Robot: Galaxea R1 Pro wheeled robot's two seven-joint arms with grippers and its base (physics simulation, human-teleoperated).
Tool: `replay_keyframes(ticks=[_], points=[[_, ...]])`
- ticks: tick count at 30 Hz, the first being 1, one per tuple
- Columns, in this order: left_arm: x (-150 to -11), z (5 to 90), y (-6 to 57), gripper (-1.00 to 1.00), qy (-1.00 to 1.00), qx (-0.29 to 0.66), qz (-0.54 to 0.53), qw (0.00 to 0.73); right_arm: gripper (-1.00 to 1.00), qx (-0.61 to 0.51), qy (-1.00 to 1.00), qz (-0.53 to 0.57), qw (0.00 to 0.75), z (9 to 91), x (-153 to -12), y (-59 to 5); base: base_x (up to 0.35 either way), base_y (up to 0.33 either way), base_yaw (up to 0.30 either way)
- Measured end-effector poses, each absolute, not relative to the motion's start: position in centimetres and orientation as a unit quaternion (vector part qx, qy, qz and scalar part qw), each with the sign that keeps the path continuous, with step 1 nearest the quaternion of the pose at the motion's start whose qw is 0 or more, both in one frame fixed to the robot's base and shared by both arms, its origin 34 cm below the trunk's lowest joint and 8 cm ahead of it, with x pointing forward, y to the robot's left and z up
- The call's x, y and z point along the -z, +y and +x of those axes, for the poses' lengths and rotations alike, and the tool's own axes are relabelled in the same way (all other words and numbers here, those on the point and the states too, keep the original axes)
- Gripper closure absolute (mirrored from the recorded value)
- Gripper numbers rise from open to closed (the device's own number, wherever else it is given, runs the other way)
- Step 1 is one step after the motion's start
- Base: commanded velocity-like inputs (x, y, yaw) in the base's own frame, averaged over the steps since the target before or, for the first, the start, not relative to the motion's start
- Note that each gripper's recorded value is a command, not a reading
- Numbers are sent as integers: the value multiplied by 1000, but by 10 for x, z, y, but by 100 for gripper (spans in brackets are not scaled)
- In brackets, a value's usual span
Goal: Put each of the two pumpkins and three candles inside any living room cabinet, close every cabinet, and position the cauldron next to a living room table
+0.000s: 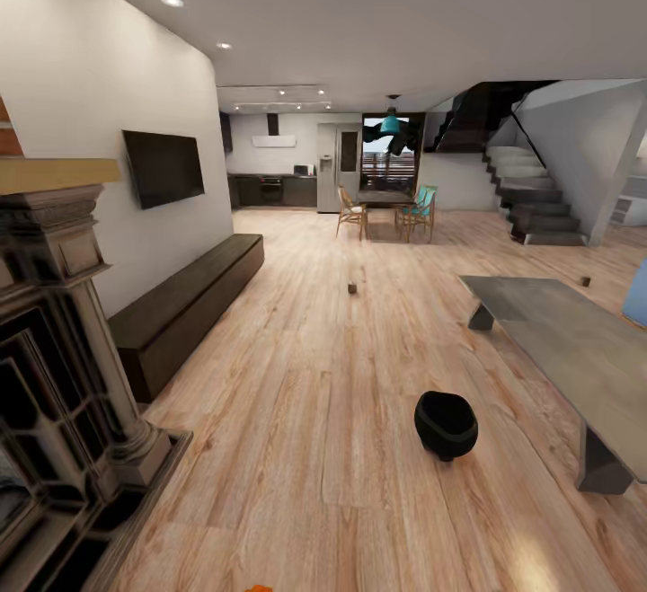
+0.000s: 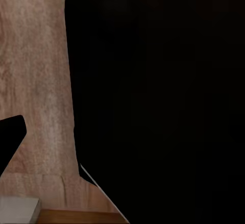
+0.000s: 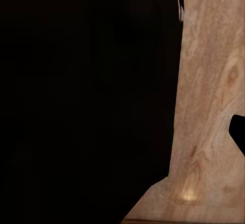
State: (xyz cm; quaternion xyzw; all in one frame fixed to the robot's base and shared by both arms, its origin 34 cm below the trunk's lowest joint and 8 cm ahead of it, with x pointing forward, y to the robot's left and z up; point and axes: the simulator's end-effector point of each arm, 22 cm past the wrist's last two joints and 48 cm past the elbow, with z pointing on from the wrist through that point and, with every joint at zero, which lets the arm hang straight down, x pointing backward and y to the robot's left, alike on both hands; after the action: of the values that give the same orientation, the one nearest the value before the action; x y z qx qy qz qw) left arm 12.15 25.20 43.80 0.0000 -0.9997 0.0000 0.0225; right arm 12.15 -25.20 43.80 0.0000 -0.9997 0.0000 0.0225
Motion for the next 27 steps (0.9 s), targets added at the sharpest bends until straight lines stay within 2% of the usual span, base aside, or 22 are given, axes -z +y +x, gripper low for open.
replay_keyframes(ticks=[14, 27], points=[[-439, 173, 253, -100, -999, -1, 2, -51, -100, 3, -998, 7, -55, 180, -439, -244, -10, 0, 0], [-439, 174, 251, -100, -999, -2, 3, -54, -100, 4, -998, 3, -70, 188, -440, -244, -218, -125, -6]])
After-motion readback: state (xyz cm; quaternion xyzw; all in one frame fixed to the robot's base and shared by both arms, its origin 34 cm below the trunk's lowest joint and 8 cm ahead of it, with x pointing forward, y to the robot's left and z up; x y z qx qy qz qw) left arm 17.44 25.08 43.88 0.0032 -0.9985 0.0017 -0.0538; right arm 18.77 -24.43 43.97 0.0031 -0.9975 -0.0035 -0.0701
